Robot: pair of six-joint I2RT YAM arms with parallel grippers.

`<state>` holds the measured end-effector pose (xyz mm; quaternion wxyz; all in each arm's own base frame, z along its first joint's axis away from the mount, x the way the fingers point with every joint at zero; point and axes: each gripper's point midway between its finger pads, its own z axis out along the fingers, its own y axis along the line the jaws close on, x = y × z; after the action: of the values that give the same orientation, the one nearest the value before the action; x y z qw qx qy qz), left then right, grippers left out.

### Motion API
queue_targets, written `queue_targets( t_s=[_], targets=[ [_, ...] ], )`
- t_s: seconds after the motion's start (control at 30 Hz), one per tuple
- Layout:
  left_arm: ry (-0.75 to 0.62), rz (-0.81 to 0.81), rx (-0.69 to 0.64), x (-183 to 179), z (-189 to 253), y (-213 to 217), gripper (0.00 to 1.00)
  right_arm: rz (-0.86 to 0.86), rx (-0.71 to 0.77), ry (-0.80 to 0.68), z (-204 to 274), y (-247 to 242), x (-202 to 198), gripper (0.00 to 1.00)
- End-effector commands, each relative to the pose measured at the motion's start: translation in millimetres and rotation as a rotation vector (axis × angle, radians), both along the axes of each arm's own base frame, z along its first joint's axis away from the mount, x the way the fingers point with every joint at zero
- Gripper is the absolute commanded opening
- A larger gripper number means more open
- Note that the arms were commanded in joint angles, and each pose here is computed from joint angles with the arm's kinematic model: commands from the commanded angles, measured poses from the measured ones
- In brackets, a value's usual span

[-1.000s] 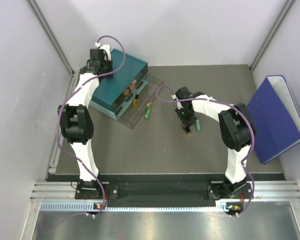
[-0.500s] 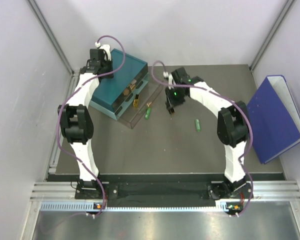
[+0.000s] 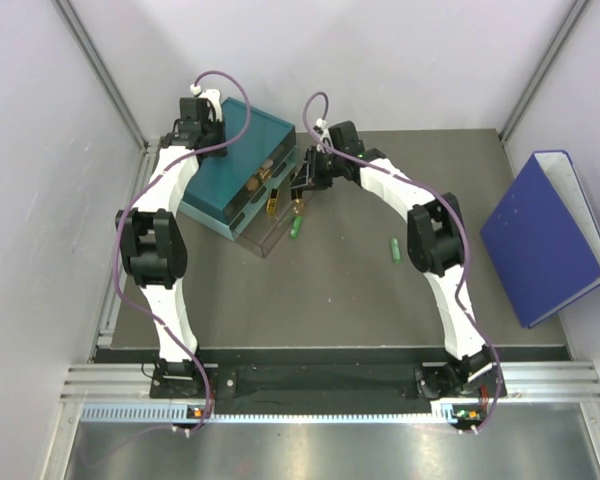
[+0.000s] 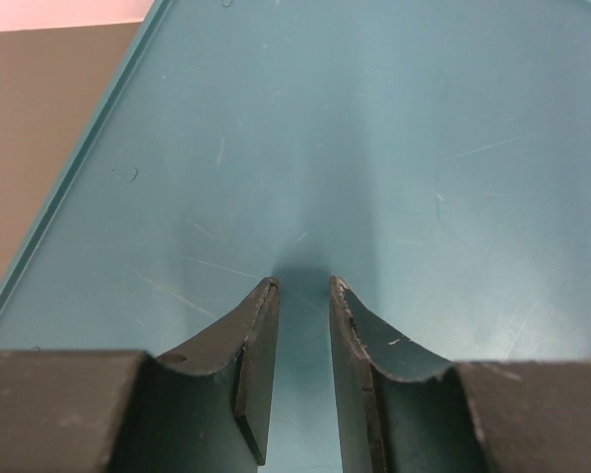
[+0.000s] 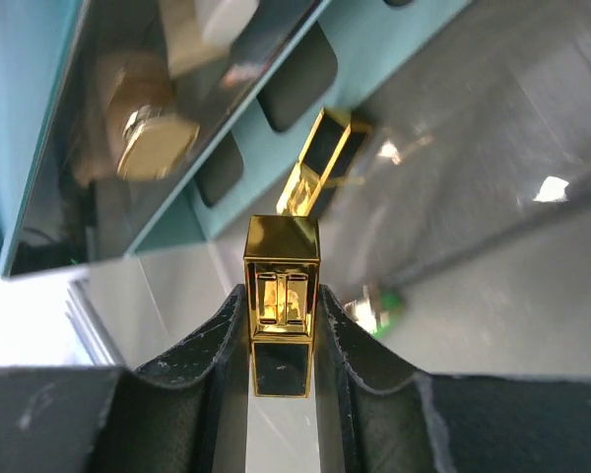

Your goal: Organize the makeup

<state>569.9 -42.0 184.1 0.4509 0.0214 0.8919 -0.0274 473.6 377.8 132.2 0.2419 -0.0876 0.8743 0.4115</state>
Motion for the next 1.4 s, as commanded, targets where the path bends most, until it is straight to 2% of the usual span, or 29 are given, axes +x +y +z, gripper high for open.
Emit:
queue_targets(
  t_s=[0.0,0.13,0.2,0.33,0.4,0.43,0.53,0.57,0.73,0.93,1.13,1.17,1.37],
  targets=[
    [0.507,-0.035,-0.024,-86,-130,-13,0.32,0.002,0.175,-0.033,42,30,17,0.05],
    [0.505,-0.032,-0.019,-86,-129,-12,0.32,-0.024,0.193,0.004,34,34,20,0.09],
    [0.511,-0.032,-0.013,-87,-130,-11,0.32,-0.031,0.194,0.019,30,36,20,0.14],
    [0.516,-0.031,0.0,-88,-131,-8,0.33,-0.024,0.188,0.035,25,40,16,0.37],
    [0.517,-0.032,0.004,-88,-131,-8,0.32,-0.018,0.182,0.033,25,40,15,0.43],
    [0.517,-0.032,0.006,-88,-131,-8,0.32,-0.023,0.174,0.03,24,39,15,0.51],
    [0.517,-0.036,0.004,-87,-132,-9,0.33,-0.028,0.155,0.014,25,35,16,0.63],
    [0.517,-0.033,0.005,-86,-131,-8,0.32,-0.029,0.148,0.002,30,32,16,0.64],
    [0.514,-0.032,0.001,-86,-130,-8,0.33,-0.086,0.027,-0.083,47,-4,16,0.68],
    [0.52,-0.036,-0.008,-87,-133,-11,0.33,-0.167,-0.37,-0.137,33,-103,-5,0.69],
    [0.536,-0.038,-0.005,-89,-141,-11,0.33,-0.245,-0.656,-0.074,10,-195,-50,0.67],
    [0.538,-0.04,-0.007,-89,-142,-11,0.33,-0.241,-0.703,-0.035,-6,-207,-63,0.67],
    [0.537,-0.048,-0.021,-87,-143,-14,0.33,-0.241,-0.874,0.077,-43,-249,-112,0.65]
  ],
)
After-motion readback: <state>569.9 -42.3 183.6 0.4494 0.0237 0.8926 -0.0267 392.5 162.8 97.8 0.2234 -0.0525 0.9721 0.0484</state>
